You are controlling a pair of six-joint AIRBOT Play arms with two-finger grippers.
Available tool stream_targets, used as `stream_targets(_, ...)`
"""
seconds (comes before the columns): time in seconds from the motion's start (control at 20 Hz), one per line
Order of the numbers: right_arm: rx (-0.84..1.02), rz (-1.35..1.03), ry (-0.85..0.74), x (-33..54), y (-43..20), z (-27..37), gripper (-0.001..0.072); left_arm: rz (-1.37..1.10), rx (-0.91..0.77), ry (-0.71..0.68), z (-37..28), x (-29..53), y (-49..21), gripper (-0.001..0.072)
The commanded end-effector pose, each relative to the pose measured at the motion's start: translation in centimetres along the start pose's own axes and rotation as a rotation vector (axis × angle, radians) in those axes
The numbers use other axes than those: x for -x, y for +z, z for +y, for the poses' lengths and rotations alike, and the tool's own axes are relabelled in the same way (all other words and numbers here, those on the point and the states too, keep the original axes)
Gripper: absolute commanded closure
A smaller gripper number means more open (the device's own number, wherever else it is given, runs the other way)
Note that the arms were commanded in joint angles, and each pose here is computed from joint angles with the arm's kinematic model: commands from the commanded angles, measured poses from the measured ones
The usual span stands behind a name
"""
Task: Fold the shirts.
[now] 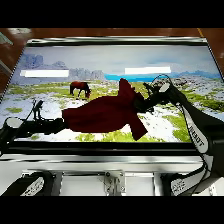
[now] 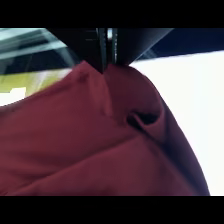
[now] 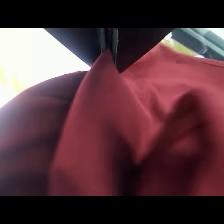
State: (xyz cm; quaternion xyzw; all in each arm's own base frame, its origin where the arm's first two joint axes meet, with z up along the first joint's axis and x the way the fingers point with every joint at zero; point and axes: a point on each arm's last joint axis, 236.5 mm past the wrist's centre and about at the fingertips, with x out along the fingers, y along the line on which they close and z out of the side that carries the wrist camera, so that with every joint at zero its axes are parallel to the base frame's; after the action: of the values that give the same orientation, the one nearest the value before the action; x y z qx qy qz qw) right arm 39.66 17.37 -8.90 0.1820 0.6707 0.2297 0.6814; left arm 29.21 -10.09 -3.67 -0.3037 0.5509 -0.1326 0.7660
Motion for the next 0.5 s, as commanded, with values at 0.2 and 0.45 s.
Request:
stream_targets(0.2,0.549,-0.494,-0.055,23.5,2.0,14.2,0.0651,-0.596,-0.514,-0.098,-17.5,20.5,12.0,0.0673)
stream_targets(0.45,0.833,-1.132,-0.093,46.1,-6.4,28.2,0.0651,-1.132,-0.753,-0.196,-30.2,41.7,7.8,0.0672)
